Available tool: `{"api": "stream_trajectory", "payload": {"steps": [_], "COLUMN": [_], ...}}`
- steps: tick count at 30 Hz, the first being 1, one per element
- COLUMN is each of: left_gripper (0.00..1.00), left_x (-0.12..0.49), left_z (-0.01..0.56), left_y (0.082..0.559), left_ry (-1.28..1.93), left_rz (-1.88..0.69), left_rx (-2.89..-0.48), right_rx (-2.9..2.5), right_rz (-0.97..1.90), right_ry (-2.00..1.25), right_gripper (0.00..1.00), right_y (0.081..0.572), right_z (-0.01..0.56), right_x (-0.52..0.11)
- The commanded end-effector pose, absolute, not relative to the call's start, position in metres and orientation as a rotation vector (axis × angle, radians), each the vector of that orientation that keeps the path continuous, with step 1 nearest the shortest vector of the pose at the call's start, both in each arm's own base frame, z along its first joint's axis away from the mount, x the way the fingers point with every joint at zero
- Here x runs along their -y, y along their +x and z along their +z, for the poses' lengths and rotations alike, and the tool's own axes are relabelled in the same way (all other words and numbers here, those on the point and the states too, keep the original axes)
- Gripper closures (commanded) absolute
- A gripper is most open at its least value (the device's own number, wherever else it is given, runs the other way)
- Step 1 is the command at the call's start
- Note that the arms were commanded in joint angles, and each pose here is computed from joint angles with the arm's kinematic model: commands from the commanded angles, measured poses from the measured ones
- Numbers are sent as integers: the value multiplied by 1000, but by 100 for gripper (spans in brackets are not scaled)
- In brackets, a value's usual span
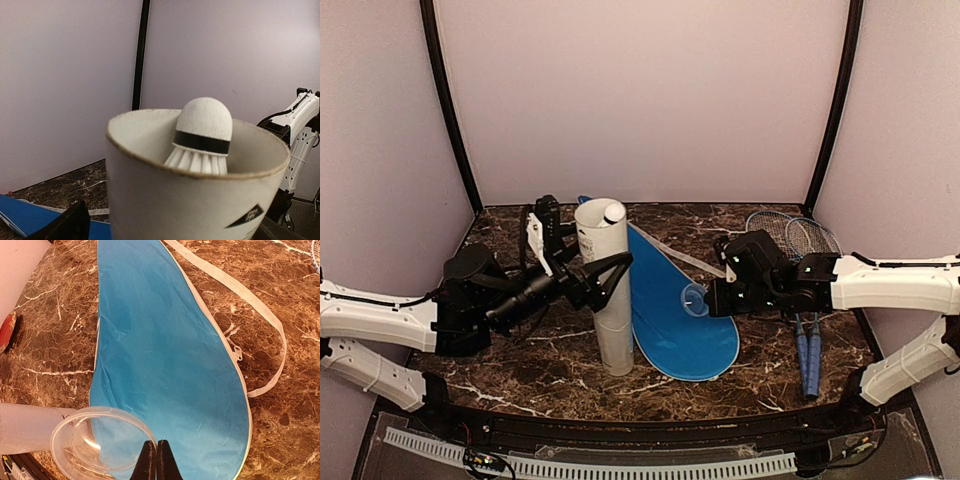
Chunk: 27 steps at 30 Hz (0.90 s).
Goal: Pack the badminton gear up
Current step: Place the shuttle tube at the center of the board.
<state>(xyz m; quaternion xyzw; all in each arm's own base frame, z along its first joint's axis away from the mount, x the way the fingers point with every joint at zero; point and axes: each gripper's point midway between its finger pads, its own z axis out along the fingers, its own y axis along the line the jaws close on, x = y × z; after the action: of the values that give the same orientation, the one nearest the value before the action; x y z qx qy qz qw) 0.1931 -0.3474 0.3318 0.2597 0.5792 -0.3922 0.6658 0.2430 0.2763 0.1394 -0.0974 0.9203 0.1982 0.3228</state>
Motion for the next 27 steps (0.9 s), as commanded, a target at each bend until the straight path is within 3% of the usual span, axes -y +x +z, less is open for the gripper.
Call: {"api": "stream_trajectory", "payload": {"steps": [1, 9, 20, 27], "left_gripper": [1, 1, 1, 1], "left_x": [333, 306, 304, 316], "left_z": [346, 349, 421, 448], "left_y": [187, 171, 152, 169], "left_ry": [560, 571, 660, 650], "left_rz": [-910, -948, -1018, -933], "left_rx": [-1382, -1474, -1541, -1700], "right_rx": [-2379, -2370, -2366, -2370], "right_rz": [556, 555, 565, 569], "right_ry": [-246, -260, -261, -265], "right_gripper": [100, 100, 100, 100], "right_y": [247, 249, 248, 245], "right_z": [147, 150, 149, 148], "right_x": [-279, -282, -281, -280]}}
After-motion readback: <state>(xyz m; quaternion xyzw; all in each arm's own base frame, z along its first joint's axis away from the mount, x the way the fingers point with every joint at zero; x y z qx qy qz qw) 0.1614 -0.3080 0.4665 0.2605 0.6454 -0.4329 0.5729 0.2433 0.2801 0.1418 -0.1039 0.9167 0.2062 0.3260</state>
